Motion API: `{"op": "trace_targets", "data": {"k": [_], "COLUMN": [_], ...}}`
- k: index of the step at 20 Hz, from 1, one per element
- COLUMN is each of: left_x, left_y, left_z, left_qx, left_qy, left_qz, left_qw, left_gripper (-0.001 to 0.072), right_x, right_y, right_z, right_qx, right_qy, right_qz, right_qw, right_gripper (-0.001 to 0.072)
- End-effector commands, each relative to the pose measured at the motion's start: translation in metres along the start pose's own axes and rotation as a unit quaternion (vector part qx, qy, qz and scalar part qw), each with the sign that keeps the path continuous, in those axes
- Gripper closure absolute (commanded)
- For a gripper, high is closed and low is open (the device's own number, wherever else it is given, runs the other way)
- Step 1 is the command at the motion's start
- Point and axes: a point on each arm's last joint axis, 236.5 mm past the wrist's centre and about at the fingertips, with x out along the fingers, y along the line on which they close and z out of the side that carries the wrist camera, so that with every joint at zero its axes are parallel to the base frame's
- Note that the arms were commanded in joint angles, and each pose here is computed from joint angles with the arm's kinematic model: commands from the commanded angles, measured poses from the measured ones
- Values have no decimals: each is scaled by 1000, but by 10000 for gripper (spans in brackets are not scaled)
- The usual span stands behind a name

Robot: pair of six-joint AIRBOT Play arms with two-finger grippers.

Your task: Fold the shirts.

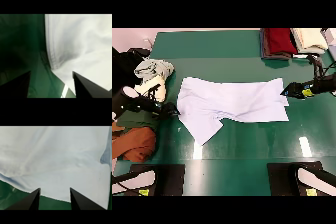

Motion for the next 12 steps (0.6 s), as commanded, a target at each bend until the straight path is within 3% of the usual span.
{"op": "trace_targets", "data": {"k": [1,4,5,7,8,12], "left_x": [20,34,36,30,23,-19], "left_y": [-12,-38,-43,-48,-52,-76], "left_z": [-12,-16,-17,-13,-8,25], "left_qx": [2,46,51,57,62,98], "left_qy": [3,1,1,0,-2,-62], "left_qz": [-17,-15,-16,-19,-23,-30], "left_qw": [1000,999,999,998,998,993], "left_gripper": [100,109,256,636,680,680], "right_x": [-1,-2,-3,-8,-9,-2], "right_y": [8,11,8,-4,-15,-90], "right_z": [3,3,1,-5,-12,-75], "right_qx": [6,1,3,19,36,146], "right_qy": [-17,-16,-12,-1,7,73], "right_qz": [15,15,13,8,6,-36], "right_qw": [1000,1000,1000,1000,999,986], "right_gripper": [282,282,282,282,282,281]}}
